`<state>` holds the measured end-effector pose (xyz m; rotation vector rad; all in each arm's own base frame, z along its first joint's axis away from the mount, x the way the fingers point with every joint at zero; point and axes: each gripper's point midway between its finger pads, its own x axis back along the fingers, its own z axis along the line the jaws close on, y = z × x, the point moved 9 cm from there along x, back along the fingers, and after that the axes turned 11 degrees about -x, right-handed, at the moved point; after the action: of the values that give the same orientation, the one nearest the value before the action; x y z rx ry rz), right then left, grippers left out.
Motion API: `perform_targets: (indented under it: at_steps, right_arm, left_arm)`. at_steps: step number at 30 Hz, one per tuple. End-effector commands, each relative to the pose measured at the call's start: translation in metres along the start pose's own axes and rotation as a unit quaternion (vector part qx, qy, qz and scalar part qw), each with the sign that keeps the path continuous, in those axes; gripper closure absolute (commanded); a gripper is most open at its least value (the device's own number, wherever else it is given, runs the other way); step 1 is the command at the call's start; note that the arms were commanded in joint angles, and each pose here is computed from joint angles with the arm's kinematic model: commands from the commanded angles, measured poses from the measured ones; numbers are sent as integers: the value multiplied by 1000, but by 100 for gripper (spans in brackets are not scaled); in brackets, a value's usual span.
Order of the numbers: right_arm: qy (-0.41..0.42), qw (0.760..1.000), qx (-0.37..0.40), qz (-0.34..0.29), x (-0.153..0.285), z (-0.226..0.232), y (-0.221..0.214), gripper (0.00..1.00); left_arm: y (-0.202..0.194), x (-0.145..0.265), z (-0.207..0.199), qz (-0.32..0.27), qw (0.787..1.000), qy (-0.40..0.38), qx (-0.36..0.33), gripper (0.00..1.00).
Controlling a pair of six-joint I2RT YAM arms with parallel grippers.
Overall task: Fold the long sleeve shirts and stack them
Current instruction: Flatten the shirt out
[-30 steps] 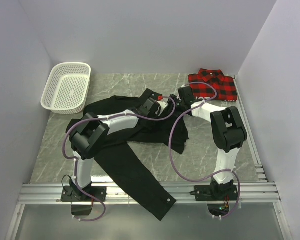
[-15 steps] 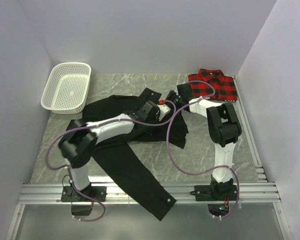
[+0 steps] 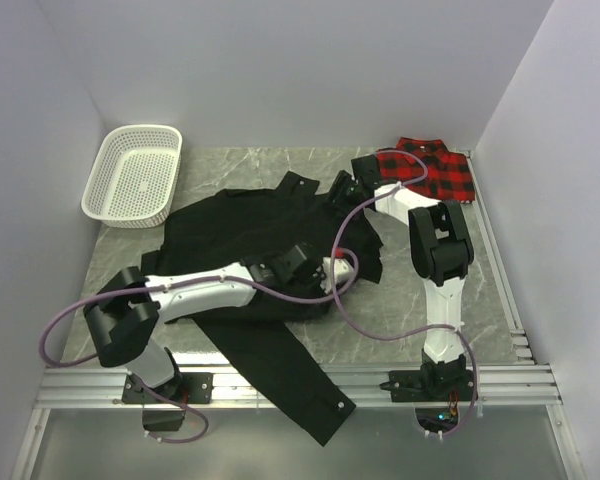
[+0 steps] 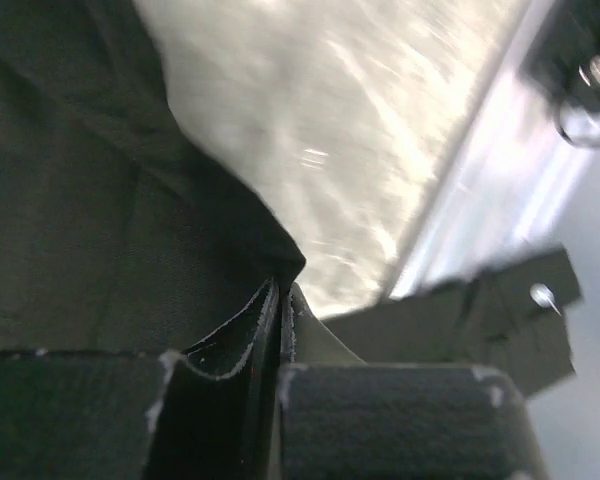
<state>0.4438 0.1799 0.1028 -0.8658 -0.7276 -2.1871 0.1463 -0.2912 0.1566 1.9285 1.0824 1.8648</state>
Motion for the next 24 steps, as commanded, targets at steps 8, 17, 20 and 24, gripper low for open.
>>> perform_targets:
  at_steps: [8, 17, 20, 24]
  right_arm:
    - [3, 998, 54, -36, -4, 24, 38, 30]
    - [25, 990, 101, -97, 68, 44, 43, 15]
    - [8, 989, 105, -107, 92, 32, 33, 14]
    - [-17, 989, 104, -107, 113, 10, 14, 19]
  left_arm:
    - [18, -17, -38, 3, 996, -78, -37, 80]
    - [42, 6, -30, -72, 997, -13, -18, 26]
    - [50, 20, -9, -98, 994, 26, 28, 19]
    - [46, 41, 34, -125, 978, 96, 135, 18]
